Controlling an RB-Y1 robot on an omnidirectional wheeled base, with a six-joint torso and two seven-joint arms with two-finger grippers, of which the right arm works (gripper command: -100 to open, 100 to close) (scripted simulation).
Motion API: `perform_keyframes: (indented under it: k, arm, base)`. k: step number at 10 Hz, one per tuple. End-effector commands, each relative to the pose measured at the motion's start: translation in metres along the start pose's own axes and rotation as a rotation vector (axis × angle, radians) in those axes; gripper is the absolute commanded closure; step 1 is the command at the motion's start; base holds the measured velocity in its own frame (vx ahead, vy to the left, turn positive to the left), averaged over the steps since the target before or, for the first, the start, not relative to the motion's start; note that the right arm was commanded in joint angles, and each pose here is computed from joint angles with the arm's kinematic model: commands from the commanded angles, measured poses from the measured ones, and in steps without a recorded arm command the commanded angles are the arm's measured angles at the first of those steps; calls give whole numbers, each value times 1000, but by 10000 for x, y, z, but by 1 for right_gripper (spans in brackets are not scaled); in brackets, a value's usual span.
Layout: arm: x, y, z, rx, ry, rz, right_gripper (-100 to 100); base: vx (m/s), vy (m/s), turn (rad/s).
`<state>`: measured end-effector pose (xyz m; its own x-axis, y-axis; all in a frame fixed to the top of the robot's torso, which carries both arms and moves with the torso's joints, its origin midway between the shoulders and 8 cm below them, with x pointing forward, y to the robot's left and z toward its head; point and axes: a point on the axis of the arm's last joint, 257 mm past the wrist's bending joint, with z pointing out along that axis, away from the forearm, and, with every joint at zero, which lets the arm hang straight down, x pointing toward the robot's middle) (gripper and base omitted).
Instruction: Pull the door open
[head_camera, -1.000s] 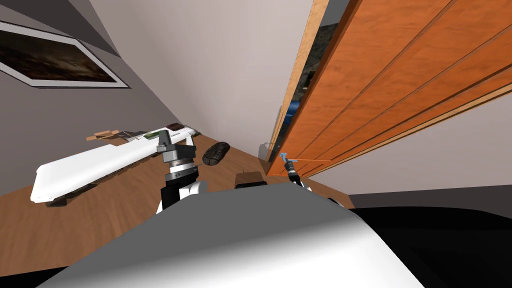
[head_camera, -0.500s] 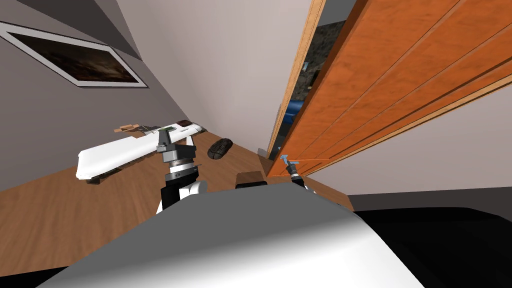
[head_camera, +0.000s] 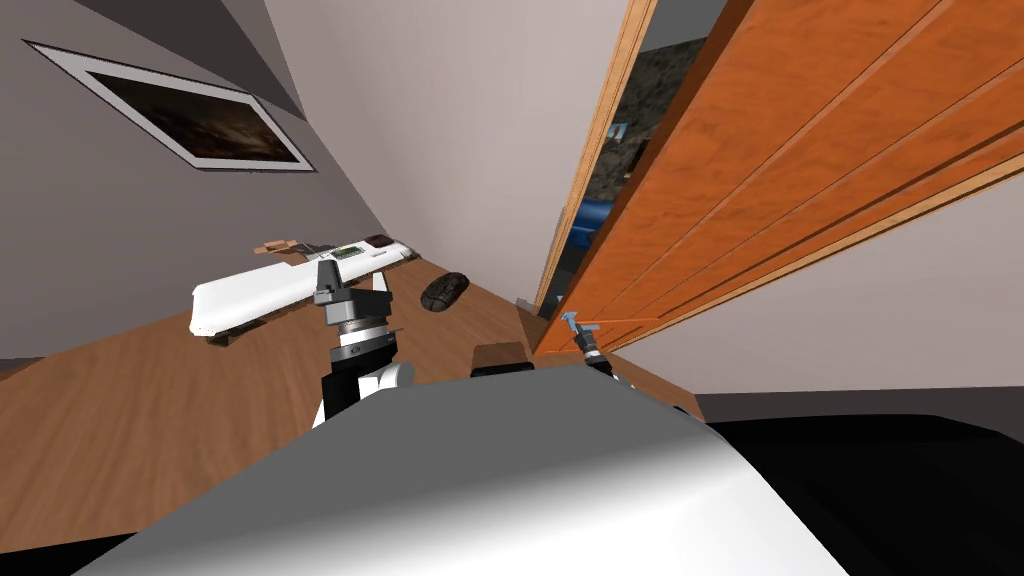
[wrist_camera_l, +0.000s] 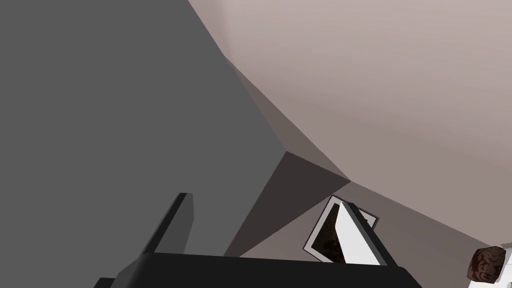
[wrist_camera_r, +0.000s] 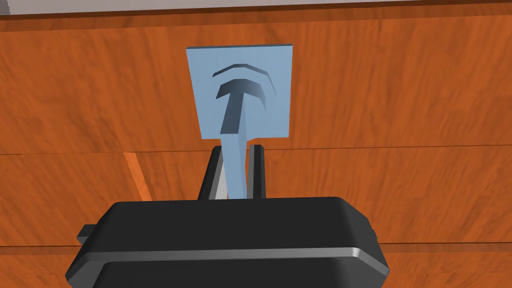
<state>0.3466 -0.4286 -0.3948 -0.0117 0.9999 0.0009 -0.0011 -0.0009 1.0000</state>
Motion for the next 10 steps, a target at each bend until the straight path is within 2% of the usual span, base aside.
perform_keyframes:
  k: [1,2,3,4,8,9,10]
  arm:
    - [-16,-13,-117,6,9,-1,100]
    - [-26,-8,-175,5,17,-1,100]
    - [-26,-8,-175,5,17,-1,100]
    - [-41,1,-263,3,28,-1,100]
    - [-60,16,-390,2,45,-1,100]
    - [-67,23,-445,1,52,-1,100]
    - [-15,9,-409,2,54,3,100]
  base:
    - [-176,-76,139]
    - [-214,-78,159]
    - [-148,-41,63]
    - [-139,-40,142]
    - [-139,-56,110]
    - [-163,-48,127]
    - [-76,-18,35]
